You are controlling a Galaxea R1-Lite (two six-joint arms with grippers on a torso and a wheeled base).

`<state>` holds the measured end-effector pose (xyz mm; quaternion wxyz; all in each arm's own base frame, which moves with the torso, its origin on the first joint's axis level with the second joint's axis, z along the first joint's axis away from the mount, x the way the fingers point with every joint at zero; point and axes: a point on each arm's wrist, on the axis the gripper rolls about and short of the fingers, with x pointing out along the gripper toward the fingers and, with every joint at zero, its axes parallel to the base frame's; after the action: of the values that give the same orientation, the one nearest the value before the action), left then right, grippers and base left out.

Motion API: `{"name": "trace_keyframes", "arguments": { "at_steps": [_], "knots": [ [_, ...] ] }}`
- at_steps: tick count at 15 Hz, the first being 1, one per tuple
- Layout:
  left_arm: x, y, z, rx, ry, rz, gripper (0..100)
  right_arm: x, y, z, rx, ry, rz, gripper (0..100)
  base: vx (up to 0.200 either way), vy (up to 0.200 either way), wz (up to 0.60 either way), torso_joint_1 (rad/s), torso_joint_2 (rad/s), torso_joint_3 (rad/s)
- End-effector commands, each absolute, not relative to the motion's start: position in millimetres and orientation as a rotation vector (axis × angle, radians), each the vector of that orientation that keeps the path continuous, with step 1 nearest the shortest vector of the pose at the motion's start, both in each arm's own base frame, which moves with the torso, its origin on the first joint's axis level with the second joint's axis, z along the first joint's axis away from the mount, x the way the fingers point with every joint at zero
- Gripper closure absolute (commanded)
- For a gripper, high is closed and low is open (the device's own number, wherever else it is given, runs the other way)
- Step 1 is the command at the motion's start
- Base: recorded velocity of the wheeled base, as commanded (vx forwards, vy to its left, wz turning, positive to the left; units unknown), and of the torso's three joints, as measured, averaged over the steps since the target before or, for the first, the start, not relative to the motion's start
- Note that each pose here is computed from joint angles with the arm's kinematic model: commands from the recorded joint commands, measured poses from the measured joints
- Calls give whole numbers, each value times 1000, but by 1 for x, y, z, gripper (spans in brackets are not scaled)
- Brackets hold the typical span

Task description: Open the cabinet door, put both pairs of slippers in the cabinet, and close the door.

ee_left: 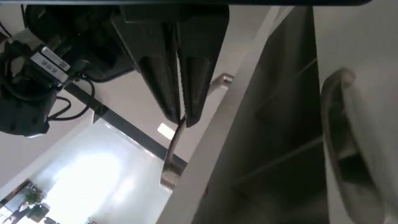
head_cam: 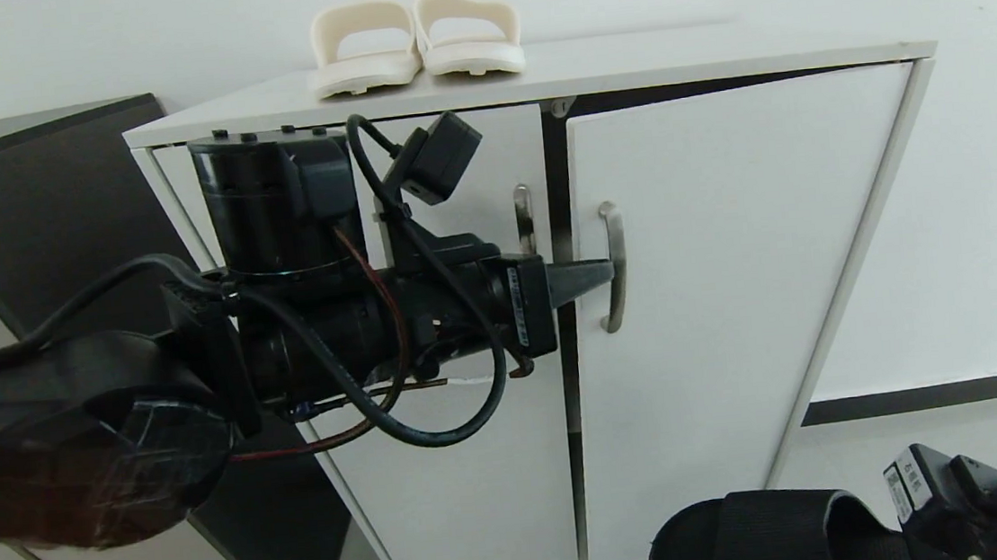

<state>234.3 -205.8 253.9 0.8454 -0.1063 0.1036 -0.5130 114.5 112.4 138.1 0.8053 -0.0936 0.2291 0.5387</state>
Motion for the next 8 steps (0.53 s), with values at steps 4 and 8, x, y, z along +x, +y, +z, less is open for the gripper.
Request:
{"name": "trace_keyframes", "arguments": {
  "at_steps": [4, 8],
  "knots": [
    [196, -174, 261, -205, 178, -1092, 100, 114, 112, 137, -203, 494, 1156, 100, 0, 0, 0, 0, 0, 0],
    [206, -164, 270, -219, 142, -1042, 100, 114, 112, 137, -206, 490, 1157, 100, 0, 0, 0, 0, 0, 0]
  ]
}}
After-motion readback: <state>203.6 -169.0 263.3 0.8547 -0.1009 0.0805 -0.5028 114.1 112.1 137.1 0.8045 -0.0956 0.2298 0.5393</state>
